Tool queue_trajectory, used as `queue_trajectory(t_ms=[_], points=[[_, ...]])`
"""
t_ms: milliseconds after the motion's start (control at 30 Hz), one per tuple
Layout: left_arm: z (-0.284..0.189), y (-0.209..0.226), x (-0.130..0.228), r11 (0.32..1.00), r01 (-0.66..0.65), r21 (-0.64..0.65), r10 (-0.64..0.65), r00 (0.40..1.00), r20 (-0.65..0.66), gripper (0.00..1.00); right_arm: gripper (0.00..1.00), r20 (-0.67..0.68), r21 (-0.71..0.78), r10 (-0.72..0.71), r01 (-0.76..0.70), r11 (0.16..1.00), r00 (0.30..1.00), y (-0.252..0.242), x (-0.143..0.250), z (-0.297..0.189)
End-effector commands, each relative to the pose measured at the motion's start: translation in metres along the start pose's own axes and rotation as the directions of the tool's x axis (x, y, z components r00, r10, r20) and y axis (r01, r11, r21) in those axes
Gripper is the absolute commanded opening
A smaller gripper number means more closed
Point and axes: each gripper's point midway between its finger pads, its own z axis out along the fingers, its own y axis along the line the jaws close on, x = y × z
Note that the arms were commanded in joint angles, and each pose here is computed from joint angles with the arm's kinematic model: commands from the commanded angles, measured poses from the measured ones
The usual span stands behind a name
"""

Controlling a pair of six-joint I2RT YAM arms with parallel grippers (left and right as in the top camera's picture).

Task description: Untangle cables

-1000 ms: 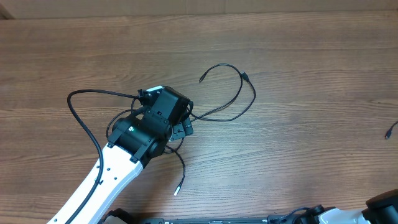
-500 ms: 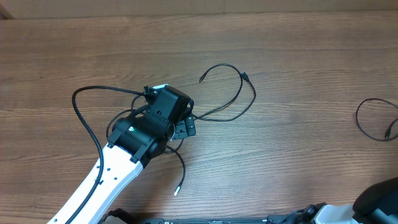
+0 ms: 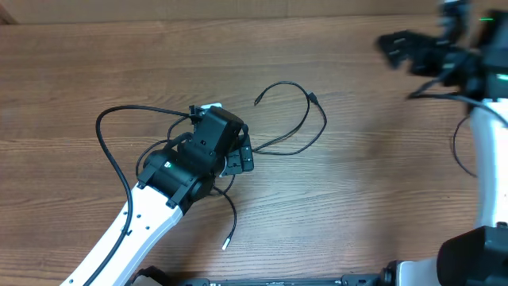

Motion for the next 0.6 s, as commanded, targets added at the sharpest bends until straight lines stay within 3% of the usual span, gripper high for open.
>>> queue_trajectory(t_ms=[0, 233, 433, 567], points=[[-0.002, 0.001, -0.002, 0.999, -0.033, -0.004, 0.033, 0.999, 0.018, 0.94, 1.0, -0.047, 0.202, -0.156, 0.163, 0.966, 0.987, 0.007, 0.006, 0.005], [-0.003, 0.007, -0.006, 0.999, -0.033, -0.041, 0.035, 0.999, 0.042, 0.93, 1.0, -0.13, 0.173, 0.005, 0.018, 0.985, 0.991, 0.046, 0.04, 0.021], [-0.004, 0.023, -0.01, 0.992, -0.033, -0.125, 0.042, 0.997, 0.07, 0.93, 1.0, -0.257, 0.189, 0.025, 0.025, 0.982, 0.966, 0.057, 0.076, 0.021], [-0.006, 0.03, -0.015, 0.986, -0.021, -0.165, 0.038, 0.994, 0.1, 0.93, 1.0, -0.324, 0.213, 0.124, -0.055, 0.975, 0.938, 0.066, 0.107, 0.029]])
